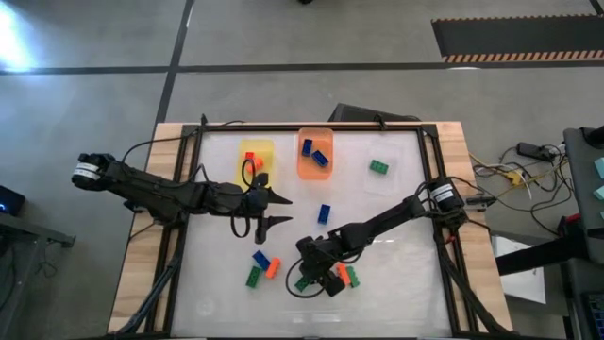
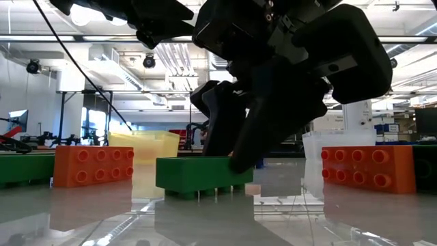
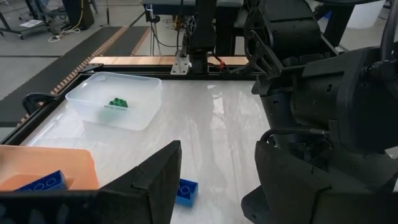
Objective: Sort & place blocks by color
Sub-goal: Put the green game piece into the transparent bin
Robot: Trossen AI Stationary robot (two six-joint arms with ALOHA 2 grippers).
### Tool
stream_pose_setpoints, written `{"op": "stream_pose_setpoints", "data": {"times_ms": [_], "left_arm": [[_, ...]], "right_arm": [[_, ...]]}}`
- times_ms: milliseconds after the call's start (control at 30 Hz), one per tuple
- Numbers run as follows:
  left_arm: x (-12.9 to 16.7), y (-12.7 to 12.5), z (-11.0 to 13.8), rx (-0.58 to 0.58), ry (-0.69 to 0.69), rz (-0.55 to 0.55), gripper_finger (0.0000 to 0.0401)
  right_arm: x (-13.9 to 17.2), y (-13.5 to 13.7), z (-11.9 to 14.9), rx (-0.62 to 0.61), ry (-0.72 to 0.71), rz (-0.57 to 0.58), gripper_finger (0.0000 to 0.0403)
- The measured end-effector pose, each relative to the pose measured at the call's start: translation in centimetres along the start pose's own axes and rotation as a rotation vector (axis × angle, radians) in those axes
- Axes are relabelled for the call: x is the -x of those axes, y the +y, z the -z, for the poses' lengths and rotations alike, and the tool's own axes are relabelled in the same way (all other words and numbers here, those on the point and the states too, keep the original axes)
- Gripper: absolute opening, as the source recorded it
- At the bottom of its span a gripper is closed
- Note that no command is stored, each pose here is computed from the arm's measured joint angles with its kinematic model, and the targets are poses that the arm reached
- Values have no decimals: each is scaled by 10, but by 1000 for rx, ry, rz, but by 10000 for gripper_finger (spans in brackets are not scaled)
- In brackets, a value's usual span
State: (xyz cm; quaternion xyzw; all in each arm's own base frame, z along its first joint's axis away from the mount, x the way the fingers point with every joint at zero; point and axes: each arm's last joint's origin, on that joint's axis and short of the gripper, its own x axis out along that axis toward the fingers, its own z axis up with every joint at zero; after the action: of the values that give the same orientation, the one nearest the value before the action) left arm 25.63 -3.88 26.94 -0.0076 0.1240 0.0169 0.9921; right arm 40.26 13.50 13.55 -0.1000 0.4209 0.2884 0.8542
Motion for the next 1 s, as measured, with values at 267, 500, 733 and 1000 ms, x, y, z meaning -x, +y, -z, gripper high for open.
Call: {"op": "stream_pose_setpoints", "data": {"times_ms": [267,500,733,1000], "left_arm": [[0,0,0,0,0,0,190],[0,0,0,0,0,0,190],[0,0,0,0,1,-1,189],[0,0,0,1,-3,-1,189]], "right_arm": [[0,0,0,1,-2,0,137],[2,0,-3,-7,-7,4,134],[32,-5,-5,-55,67,114,135],[96,-18,5,-128,218,266,135]]}}
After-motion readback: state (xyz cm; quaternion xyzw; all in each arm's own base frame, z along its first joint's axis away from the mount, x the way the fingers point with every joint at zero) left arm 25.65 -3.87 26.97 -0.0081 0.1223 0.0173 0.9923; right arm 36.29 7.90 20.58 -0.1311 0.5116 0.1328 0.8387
